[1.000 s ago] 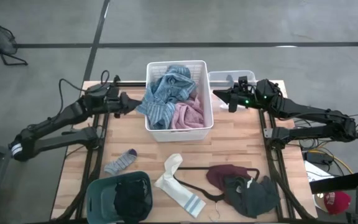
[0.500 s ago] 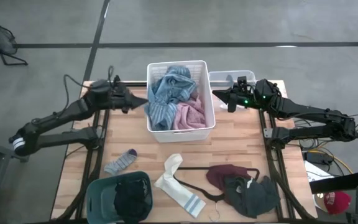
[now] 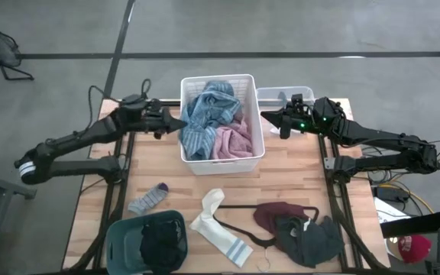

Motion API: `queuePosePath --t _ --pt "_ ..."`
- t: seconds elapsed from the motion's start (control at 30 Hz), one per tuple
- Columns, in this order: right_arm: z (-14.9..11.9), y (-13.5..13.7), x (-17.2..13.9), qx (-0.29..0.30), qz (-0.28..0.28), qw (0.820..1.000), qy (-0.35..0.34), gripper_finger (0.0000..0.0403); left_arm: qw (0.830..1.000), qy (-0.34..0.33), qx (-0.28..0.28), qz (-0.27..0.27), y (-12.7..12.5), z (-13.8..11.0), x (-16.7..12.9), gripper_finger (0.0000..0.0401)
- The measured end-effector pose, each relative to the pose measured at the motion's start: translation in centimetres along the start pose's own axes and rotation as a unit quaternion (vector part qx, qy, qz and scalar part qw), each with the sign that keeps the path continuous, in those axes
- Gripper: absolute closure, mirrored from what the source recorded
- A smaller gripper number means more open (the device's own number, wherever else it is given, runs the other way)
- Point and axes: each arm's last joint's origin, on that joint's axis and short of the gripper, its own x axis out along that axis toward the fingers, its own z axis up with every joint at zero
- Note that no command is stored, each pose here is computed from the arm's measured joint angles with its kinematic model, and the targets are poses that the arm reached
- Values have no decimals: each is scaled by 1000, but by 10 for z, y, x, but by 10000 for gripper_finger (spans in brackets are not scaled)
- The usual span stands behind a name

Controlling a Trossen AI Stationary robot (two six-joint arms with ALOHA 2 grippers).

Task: Pick & Place Cloths
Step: Put the blue towel into the white laundry basket, then put the blue shorts into the green bin

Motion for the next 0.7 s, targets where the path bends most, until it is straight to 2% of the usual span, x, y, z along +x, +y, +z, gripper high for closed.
queuePosePath --t 0.1,0.27,0.53,0.7 --pt "0 0 0 0 1 1000 1 394 1000 25 -10 -6 3 2 12 390" --pt "0 0 0 1 7 1000 6 394 994 61 36 -81 -6 6 24 390" --pt "-3 6 -2 3 68 996 52 394 978 29 113 -171 -26 9 16 389" --pt "-14 9 -3 31 98 986 128 394 964 -5 150 -221 -38 9 9 389"
